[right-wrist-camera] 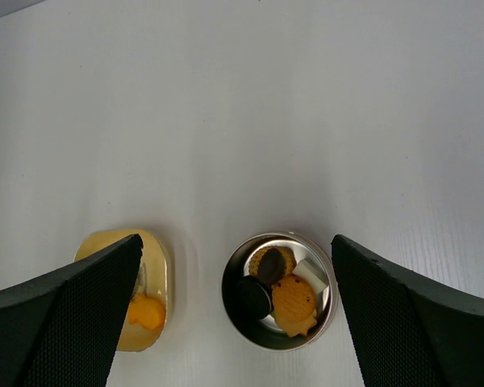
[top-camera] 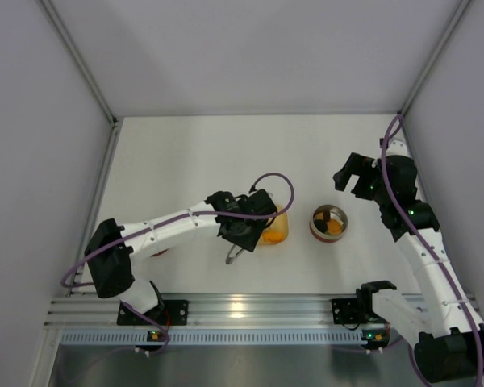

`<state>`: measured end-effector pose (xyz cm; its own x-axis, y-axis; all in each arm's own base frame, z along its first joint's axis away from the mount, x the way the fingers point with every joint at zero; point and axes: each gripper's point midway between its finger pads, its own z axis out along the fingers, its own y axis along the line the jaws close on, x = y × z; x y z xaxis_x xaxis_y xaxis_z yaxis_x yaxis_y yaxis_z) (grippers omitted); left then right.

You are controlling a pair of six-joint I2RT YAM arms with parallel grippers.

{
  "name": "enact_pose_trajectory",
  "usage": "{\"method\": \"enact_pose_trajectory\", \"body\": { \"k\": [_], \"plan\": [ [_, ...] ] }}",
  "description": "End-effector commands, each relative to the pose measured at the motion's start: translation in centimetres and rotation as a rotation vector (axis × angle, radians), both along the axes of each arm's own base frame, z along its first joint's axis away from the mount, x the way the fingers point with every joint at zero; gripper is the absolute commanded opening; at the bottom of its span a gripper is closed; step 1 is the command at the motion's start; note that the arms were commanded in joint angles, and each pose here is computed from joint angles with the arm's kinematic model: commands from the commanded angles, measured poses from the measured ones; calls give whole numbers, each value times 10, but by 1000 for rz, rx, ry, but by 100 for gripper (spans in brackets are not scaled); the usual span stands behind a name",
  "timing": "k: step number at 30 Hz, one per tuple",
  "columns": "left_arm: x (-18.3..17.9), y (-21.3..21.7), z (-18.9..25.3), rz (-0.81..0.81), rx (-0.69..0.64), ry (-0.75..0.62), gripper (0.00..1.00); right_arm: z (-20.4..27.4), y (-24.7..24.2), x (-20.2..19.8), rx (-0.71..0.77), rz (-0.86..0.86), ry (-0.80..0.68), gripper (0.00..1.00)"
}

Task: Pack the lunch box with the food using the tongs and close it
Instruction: Pick up the fake food from the plate.

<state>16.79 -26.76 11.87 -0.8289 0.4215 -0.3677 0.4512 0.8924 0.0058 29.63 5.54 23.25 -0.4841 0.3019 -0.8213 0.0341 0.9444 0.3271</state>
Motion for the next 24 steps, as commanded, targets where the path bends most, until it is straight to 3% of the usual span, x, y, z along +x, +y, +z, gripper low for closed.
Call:
{"method": "enact_pose_trajectory", "body": {
  "k": [1, 10, 24],
  "plan": [
    [0, -9, 10, -5, -78, -6, 51, 15, -3, 2, -8, -7, -52, 100],
    [3, -15, 16, -22, -88, -13, 42, 16, -3, 3, -10, -10, -54, 99],
    [31, -20, 63, 24, -131, -176, 40, 21, -4, 3, -14, -11, -59, 99]
  ]
}}
